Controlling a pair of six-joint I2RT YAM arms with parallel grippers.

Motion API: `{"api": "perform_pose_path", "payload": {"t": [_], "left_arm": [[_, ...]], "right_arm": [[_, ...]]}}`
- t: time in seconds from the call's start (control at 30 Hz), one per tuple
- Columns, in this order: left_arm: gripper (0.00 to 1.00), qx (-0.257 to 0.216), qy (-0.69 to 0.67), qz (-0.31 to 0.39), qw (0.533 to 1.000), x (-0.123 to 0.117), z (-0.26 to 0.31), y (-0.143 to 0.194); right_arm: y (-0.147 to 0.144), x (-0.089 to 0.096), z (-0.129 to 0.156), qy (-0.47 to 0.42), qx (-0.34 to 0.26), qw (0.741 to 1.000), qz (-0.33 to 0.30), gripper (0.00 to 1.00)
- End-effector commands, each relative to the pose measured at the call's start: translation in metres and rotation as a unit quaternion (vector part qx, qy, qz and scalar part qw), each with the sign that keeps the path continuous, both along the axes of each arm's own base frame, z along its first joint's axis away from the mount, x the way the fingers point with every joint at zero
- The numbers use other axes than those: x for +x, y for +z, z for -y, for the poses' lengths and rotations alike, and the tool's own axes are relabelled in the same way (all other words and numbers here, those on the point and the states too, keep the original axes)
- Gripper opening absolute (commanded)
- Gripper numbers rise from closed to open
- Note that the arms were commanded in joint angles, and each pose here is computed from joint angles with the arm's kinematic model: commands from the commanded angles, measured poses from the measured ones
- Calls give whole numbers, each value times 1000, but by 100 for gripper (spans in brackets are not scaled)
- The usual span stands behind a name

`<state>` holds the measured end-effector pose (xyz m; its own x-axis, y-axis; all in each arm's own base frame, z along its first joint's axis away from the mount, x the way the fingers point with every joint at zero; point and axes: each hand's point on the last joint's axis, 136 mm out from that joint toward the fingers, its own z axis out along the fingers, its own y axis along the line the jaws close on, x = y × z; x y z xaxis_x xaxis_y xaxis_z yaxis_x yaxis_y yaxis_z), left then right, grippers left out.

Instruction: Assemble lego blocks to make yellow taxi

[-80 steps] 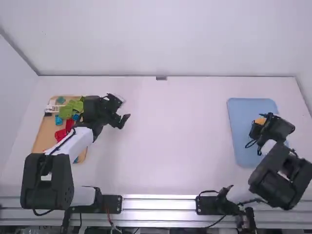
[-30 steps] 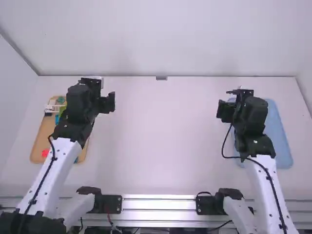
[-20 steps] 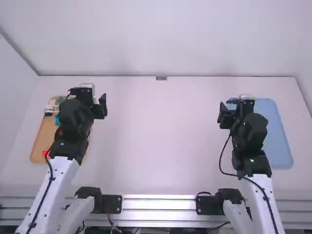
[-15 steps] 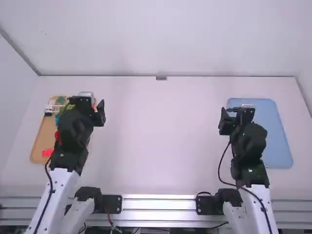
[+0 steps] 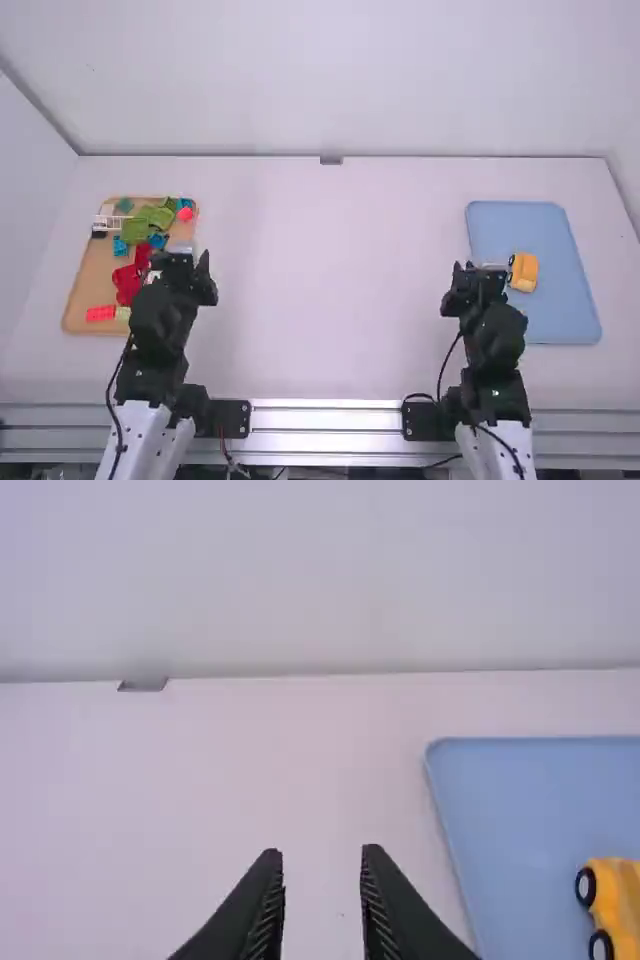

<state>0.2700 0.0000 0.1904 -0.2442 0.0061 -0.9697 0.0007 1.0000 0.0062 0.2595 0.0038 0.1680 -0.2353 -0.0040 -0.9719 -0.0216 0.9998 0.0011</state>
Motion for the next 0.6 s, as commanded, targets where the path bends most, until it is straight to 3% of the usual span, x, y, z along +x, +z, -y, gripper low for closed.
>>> {"api": "perform_pose_path", "payload": {"t": [0.0, 0.3, 0.57], "left_arm": [[17, -3, 0, 3, 1000, -5, 0, -10], [0, -3, 0, 3, 1000, -18, 0, -52], [0, -3, 0, 13, 1000, -22, 0, -69]], "right_arm": [[-10, -3, 1, -3, 1, 1000, 2, 16], [-48, -11, 1, -3, 1, 1000, 2, 2], [-30, -13, 1, -3, 1, 999, 44, 0]]}}
